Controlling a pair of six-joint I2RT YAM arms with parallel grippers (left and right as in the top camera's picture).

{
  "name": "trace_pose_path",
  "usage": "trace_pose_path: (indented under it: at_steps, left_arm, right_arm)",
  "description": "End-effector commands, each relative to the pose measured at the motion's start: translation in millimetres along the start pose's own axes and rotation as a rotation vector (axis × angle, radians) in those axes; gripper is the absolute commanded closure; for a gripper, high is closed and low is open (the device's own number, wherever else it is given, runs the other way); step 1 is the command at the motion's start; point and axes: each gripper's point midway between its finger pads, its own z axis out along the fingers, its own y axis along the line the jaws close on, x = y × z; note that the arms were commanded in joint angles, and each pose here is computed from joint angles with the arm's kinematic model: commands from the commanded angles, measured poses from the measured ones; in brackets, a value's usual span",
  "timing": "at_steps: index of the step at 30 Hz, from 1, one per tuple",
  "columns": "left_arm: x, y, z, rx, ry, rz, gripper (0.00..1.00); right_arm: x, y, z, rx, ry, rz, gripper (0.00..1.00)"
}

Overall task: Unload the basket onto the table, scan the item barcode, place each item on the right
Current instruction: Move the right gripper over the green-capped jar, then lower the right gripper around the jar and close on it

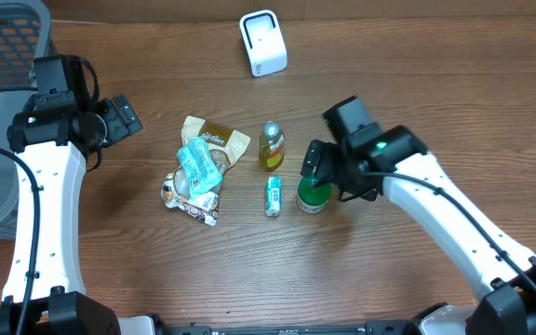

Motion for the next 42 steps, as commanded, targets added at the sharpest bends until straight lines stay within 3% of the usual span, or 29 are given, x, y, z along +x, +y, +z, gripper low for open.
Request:
trace_pose_path:
  at_steps: [1,13,30,39,40,42]
  left_arm:
    - [-3.8,-0.9,-4.0,0.006,-0.015,0.012,0.0]
    - [-3.8,-0.8,-4.0,0.006,-0.015,0.012,0.0]
    - [-3.8,-0.9,-4.0,0.006,-0.015,0.012,0.0]
    - [-3.7,-0.8,-4.0,0.006,-0.015,0.012,0.0]
    - [-3.8,-0.9,-4.0,0.006,-0.015,0.012,0.0]
    - [-3.8,-0.9,-4.0,0.006,-0.015,0.012,0.0]
  right_arm:
    - [-8.6,2.0,0.4,0.06,-0.107,0.117,0.0]
    - [10.5,7.2,50.8,0.165,-0.052,0.072,0.0]
    - [21.2,4.8,60.3,0.161,-0.004,0.073,0.0]
    - [21.4,5.3,60.4,0.159,-0.003,0.073,0.09]
    - [21.6,5.5,60.4,0.158,-0.002,0.073,0.02]
    - [21.0,6.2,60.5,0.155,-0.004,0.073,0.0]
